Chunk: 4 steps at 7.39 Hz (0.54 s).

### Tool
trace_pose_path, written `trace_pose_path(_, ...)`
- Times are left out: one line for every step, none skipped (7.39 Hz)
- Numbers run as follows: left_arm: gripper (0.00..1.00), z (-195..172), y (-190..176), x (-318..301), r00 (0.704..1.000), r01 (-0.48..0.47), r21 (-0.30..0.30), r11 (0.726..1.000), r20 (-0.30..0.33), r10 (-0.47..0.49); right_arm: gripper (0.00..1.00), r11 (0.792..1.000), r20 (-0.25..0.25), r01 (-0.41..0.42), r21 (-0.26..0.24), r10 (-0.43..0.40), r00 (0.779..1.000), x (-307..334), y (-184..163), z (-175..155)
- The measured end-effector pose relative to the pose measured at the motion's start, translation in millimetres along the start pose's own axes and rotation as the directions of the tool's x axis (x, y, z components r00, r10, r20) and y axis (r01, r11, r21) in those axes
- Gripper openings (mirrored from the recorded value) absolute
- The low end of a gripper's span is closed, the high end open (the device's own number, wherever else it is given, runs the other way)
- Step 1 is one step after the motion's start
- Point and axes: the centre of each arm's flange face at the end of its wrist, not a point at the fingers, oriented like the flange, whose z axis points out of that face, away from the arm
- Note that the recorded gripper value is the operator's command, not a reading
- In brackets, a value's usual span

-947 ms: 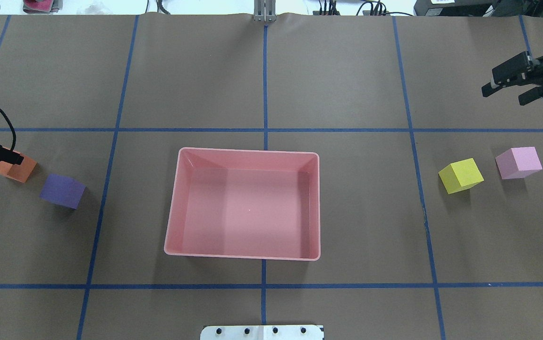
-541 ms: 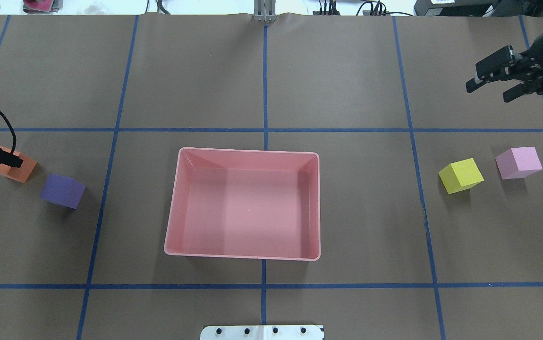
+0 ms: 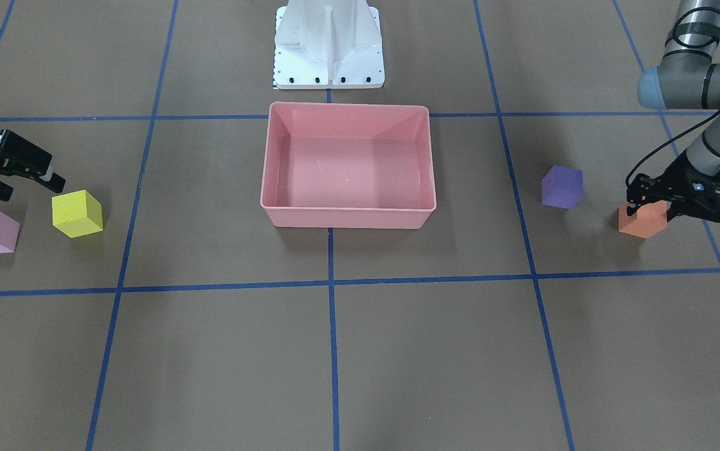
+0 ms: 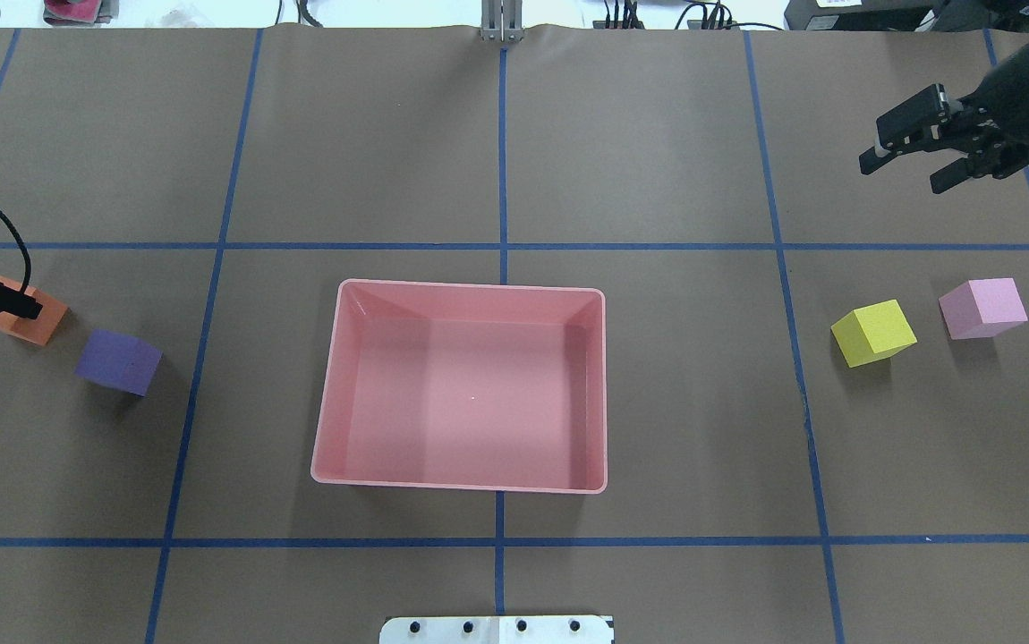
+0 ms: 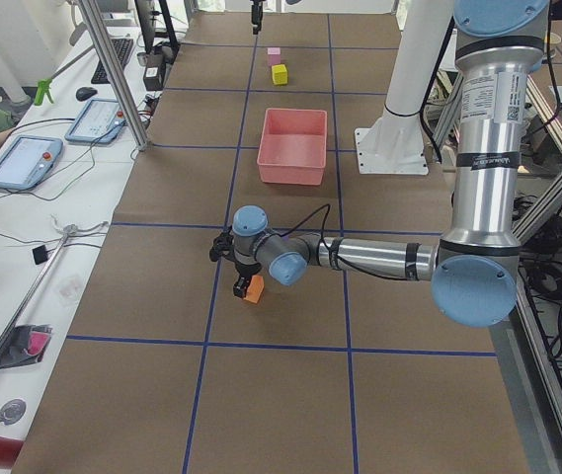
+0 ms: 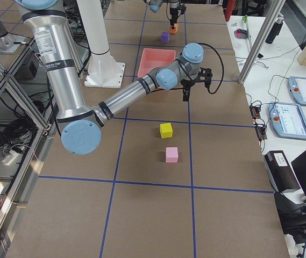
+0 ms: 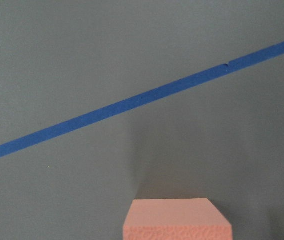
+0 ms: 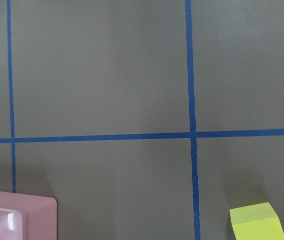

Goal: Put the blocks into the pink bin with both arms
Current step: 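Grasp the orange cube with left gripper while right approaches yellow cube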

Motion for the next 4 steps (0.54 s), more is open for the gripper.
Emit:
trace_pose_path(0.00,-2.4,0.2,4.0,1.000,0.001,-0.010,1.000,-0.027,-0.001,1.00,1.000,-0.001,-0.001,0.000,0.001,1.000,0.8,0.2,-0.1)
trace_pose_path(0.00,-12.9,-2.6,12.8,0.997,0.008,-0.029,1.000,-0.073,-0.010,1.00,1.000,-0.004,-0.003,0.001,0.003,1.000,2.8,0.3,0.2)
trace_pose_path(0.00,-39.1,-15.8,29.8,0.994,0.031,-0.054,0.998,-0.105,-0.037,1.00,1.000,-0.011,-0.007,0.003,0.007,1.000,5.7,-0.1,1.5)
trace_pose_path(0.00,-78.5,-41.1,60.1,0.991,0.065,-0.080,0.995,-0.109,-0.074,1.00,1.000,-0.028,-0.009,0.010,0.009,1.000,9.4,-0.8,5.0)
